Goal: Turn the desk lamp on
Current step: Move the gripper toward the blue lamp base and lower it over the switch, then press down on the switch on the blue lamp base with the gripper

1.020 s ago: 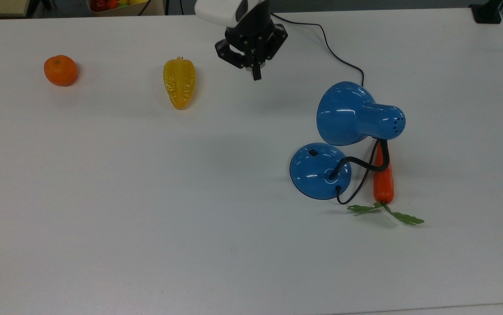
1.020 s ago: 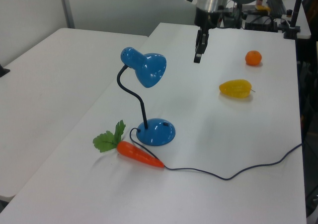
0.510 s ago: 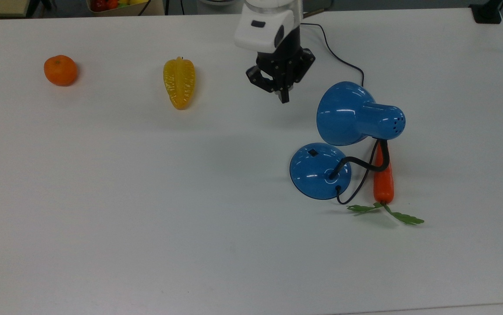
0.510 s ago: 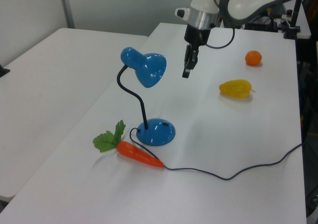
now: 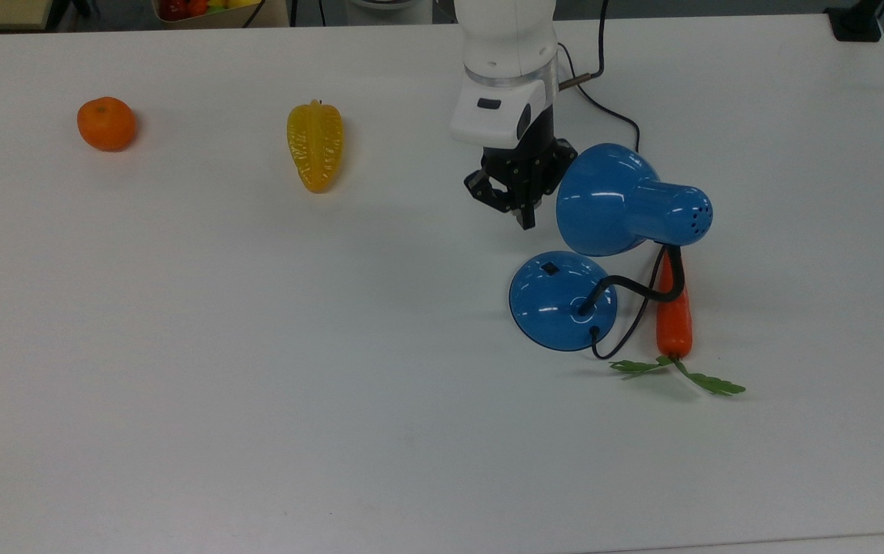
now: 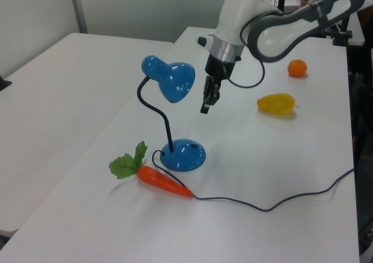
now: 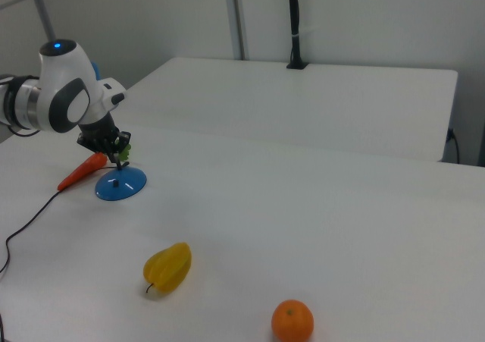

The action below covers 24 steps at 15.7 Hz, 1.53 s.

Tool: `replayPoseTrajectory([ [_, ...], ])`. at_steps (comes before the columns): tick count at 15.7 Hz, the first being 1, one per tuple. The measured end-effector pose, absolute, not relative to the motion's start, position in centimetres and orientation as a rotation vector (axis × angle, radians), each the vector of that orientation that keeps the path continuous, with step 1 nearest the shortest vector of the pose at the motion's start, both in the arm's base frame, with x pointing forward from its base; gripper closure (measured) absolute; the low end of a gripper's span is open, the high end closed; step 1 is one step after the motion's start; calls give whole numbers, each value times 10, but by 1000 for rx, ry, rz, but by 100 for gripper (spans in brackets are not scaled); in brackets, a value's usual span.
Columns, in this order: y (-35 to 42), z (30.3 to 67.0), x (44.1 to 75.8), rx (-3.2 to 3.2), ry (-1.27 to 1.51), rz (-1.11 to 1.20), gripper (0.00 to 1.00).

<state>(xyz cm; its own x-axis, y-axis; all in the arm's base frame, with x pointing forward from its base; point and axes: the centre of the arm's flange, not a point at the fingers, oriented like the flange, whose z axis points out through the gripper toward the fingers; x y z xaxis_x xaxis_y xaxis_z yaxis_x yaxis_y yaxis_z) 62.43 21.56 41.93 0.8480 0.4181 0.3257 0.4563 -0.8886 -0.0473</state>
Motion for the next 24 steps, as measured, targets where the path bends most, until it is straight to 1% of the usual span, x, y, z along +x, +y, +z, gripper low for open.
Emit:
replayPoseTrajectory([
  [5,232,383,630,-2878,-707,-555,99],
  [8,241,366,630,-2870,-721,-551,99],
  [13,252,356,630,-2854,-738,-576,99],
  [20,254,335,629,-2870,-782,-539,99],
  [24,255,330,630,-2872,-796,-547,99],
])
